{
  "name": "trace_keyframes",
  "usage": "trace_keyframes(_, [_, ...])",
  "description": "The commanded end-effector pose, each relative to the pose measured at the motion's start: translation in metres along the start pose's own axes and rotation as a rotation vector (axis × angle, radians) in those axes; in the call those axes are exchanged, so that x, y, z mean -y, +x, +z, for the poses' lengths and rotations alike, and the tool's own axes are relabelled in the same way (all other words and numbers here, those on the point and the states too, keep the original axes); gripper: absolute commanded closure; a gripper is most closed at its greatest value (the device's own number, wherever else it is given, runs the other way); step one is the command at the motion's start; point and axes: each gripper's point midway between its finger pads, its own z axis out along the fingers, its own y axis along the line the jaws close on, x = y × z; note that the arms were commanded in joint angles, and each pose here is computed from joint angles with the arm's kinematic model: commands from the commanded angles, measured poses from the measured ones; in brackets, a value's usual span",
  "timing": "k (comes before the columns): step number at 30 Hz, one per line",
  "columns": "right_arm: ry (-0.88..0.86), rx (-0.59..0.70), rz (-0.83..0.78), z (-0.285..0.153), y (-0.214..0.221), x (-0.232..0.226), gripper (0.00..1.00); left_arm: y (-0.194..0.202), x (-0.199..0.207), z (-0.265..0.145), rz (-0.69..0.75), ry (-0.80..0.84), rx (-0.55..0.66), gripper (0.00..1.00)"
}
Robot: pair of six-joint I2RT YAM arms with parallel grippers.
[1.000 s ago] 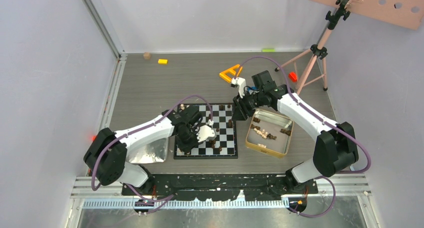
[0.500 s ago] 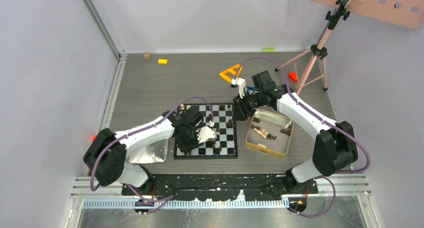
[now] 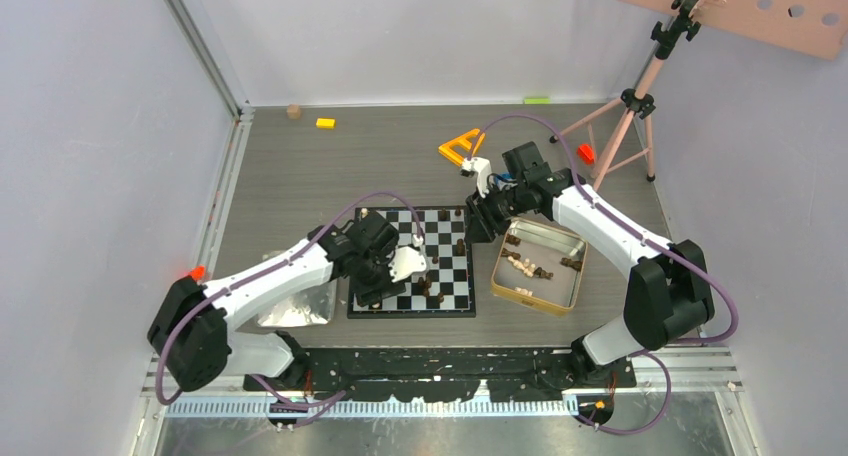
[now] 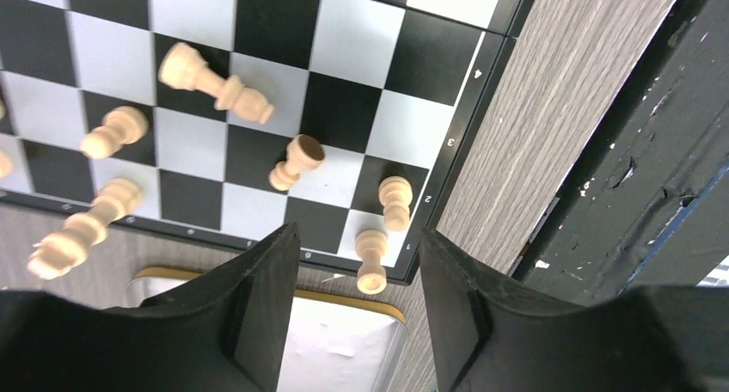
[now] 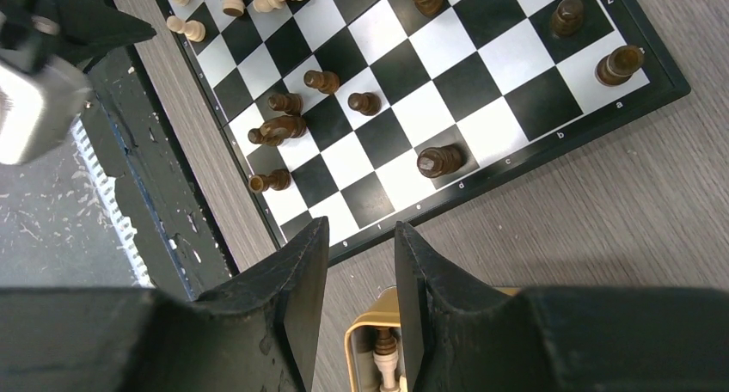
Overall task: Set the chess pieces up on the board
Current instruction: Place the chess piece on the chessboard, then pick up the chess piece from the chessboard.
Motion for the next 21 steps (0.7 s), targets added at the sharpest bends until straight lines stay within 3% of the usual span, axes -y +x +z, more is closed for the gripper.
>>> trace_keyframes(1, [-0.002,0.034,-0.037,-0.006,-0.016,-0.001,0.6,-0.021,-0.015,-0.026,0.002,-0.078,0.099,0.43])
trace_keyframes(5, [-0.006,0.043,-0.034,-0.006,-0.019,-0.003,0.6,-0.022,-0.029,-0.026,-0.05,-0.097,0.135,0.4])
trace_keyframes(13, [-0.005,0.024,-0.137,0.005,-0.042,-0.027,0.54,-0.016,-0.073,-0.046,-0.286,-0.121,0.255,0.4])
trace_keyframes(21, [-0.071,-0.092,-0.313,0.067,-0.048,-0.072,0.48,0.017,-0.092,-0.065,-0.481,-0.195,0.277,0.39])
